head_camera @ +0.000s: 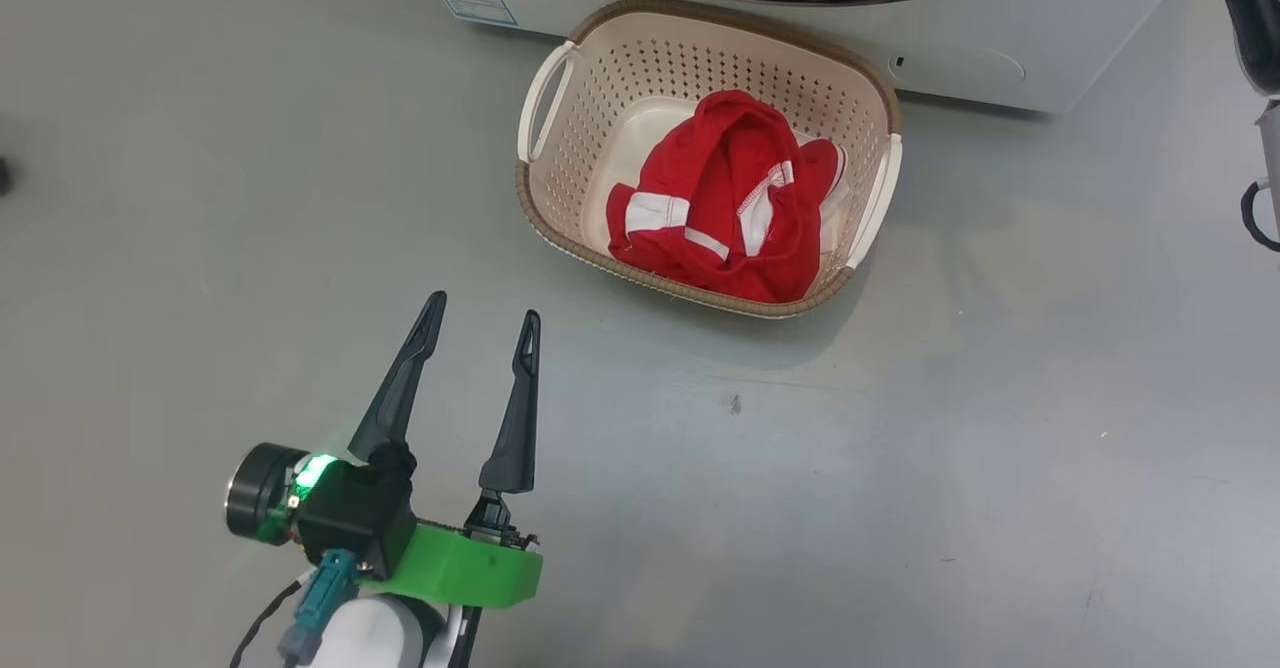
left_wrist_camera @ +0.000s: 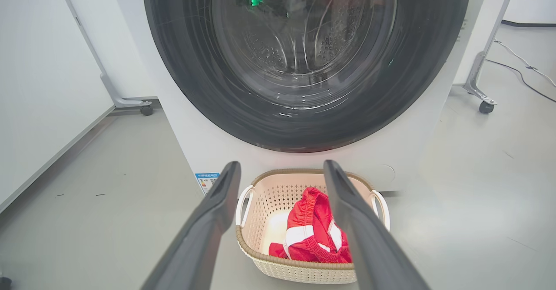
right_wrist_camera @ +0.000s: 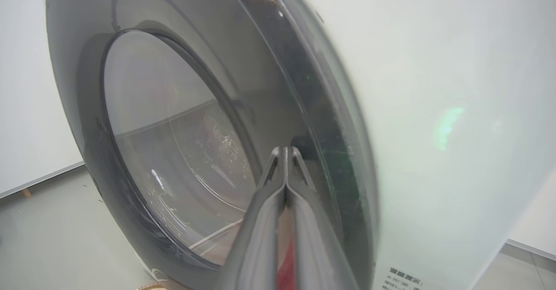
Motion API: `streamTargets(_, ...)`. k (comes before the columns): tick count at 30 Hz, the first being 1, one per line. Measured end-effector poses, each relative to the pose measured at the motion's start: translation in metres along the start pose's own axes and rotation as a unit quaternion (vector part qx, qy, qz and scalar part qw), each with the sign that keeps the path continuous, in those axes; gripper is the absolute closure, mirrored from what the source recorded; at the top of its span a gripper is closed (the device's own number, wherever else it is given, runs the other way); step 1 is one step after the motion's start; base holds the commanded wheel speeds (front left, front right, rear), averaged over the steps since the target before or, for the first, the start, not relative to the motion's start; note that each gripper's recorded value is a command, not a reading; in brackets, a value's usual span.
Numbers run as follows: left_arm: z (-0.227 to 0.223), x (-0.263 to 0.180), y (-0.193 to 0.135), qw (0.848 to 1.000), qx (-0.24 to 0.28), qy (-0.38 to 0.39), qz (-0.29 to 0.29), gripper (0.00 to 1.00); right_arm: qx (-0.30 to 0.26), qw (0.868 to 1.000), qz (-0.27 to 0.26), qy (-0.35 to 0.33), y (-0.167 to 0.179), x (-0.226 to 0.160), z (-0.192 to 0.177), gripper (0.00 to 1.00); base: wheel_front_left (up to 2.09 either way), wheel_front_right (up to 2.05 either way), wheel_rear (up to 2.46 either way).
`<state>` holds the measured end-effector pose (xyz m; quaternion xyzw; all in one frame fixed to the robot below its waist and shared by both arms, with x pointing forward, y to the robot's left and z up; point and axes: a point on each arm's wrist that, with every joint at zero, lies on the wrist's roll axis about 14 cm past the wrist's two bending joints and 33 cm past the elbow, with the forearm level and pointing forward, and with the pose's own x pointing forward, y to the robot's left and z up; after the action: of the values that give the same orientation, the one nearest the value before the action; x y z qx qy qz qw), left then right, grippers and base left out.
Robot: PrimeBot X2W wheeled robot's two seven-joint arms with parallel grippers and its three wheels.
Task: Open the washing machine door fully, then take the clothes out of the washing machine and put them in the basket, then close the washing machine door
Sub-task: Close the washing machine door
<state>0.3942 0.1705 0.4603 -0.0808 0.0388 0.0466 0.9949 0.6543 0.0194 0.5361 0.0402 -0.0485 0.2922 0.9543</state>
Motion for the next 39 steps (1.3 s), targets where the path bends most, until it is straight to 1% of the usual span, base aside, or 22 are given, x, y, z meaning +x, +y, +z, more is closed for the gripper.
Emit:
streamTargets(15, -0.001, 0.005, 0.005, 1.0, -0.001, -0.001, 0.006, 0.0, 0.014, 1.0, -0.007, 0.002, -0.003, 0.004, -0.012, 1.0, 0.0, 0.0, 0.0)
streamTargets(22, 0.001, 0.003, 0.005, 1.0, -0.002, -0.003, 0.006, 0.0, 0.015, 1.0, 0.007, -0.008, 0.012, 0.003, -0.005, 1.0, 0.0, 0.0, 0.0)
streamTargets(26, 0.002, 0.002, 0.004, 1.0, -0.002, -0.004, 0.004, 0.0, 0.031, 0.999, 0.017, -0.009, 0.026, -0.004, -0.007, 1.0, 0.0, 0.0, 0.0)
streamTargets(33, 0.009, 0.002, -0.001, 1.0, -0.006, -0.015, -0.004, 0.0, 0.058, 0.998, 0.023, 0.014, 0.045, -0.033, -0.029, 1.0, 0.0, 0.0, 0.0)
streamTargets(34, 0.01, 0.002, -0.001, 1.0, -0.007, -0.017, -0.005, 0.0, 0.062, 0.998, 0.023, 0.019, 0.048, -0.037, -0.032, 0.82, 0.0, 0.0, 0.0)
streamTargets(35, 0.011, 0.002, -0.002, 1.0, -0.007, -0.019, -0.005, 0.0, 0.068, 0.997, 0.023, 0.023, 0.051, -0.042, -0.034, 0.45, 0.0, 0.0, 0.0)
streamTargets(36, 0.011, 0.002, -0.002, 1.0, -0.007, -0.02, -0.007, 0.0, 0.073, 0.997, 0.023, 0.024, 0.053, -0.046, -0.036, 0.45, 0.0, 0.0, 0.0)
streamTargets(37, 0.012, 0.003, -0.003, 1.0, -0.008, -0.021, -0.008, 0.0, 0.076, 0.996, 0.023, 0.027, 0.056, -0.051, -0.038, 0.04, 0.0, 0.0, 0.0)
streamTargets(38, 0.013, 0.003, -0.004, 1.0, -0.008, -0.022, -0.009, 0.0, 0.081, 0.996, 0.021, 0.03, 0.057, -0.055, -0.04, 0.0, 0.0, 0.0, 0.0)
streamTargets(39, 0.014, 0.003, -0.005, 1.0, -0.009, -0.024, -0.011, 0.0, 0.084, 0.996, 0.019, 0.034, 0.057, -0.06, -0.042, 0.0, 0.0, 0.0, 0.0)
